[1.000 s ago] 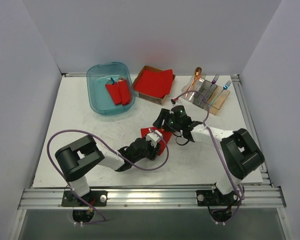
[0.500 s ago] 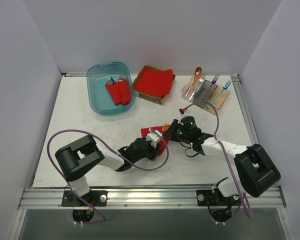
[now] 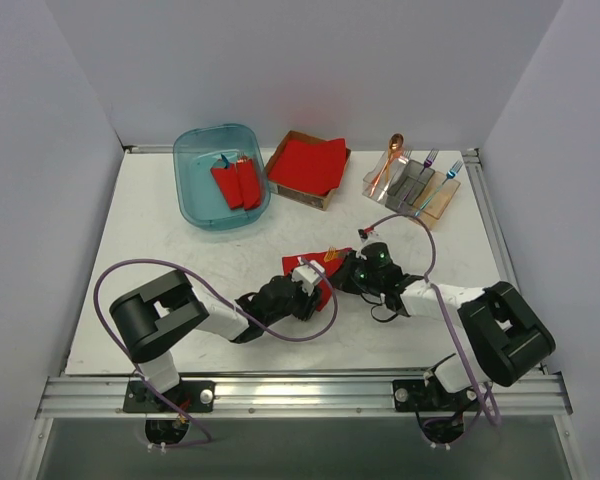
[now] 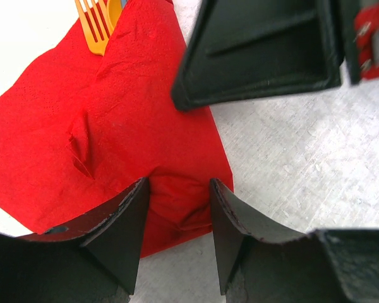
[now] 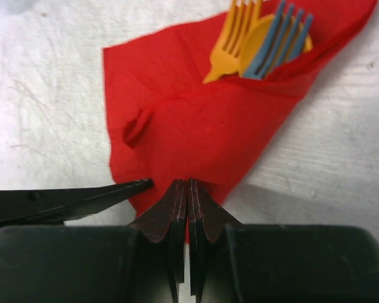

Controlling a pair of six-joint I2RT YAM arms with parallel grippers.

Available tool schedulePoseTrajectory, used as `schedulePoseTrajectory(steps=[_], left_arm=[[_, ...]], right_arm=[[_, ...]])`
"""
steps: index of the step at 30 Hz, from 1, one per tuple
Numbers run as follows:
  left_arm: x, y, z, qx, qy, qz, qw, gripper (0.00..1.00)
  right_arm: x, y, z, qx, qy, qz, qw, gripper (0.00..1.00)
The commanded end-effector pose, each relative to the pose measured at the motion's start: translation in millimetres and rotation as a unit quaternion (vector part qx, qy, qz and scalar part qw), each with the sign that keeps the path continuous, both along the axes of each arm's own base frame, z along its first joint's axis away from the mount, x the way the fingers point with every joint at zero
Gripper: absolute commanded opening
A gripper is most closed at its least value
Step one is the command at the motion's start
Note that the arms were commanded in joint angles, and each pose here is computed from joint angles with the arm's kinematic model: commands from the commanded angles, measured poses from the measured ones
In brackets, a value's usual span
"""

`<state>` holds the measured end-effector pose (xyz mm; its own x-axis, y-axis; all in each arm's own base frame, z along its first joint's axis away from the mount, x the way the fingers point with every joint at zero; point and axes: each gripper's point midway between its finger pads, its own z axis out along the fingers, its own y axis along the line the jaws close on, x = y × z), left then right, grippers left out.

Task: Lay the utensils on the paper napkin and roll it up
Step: Roll the napkin at the center of the board.

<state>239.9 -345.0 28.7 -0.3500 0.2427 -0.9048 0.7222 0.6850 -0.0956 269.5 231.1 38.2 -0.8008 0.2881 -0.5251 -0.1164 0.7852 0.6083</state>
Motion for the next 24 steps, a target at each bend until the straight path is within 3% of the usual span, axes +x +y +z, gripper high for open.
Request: schedulePoseTrajectory(steps=[1, 10, 24], left_arm=[[-9, 0, 0, 0.010, 0.007, -0.020, 1.000, 0.52], [-12, 0, -2, 0.011, 0.010, -0.027, 1.000, 0.52], [-20, -1, -8, 0.014, 0.017, -0.034, 0.999, 0.51]], right_arm=[[-3, -5, -13, -0.013, 0.007, -0.010, 1.000, 0.00], [-7, -12, -33, -0.032, 0.026, -0.018, 0.999, 0.00], [27, -29, -4, -0.075, -0.011, -0.047, 0.996, 0.00]])
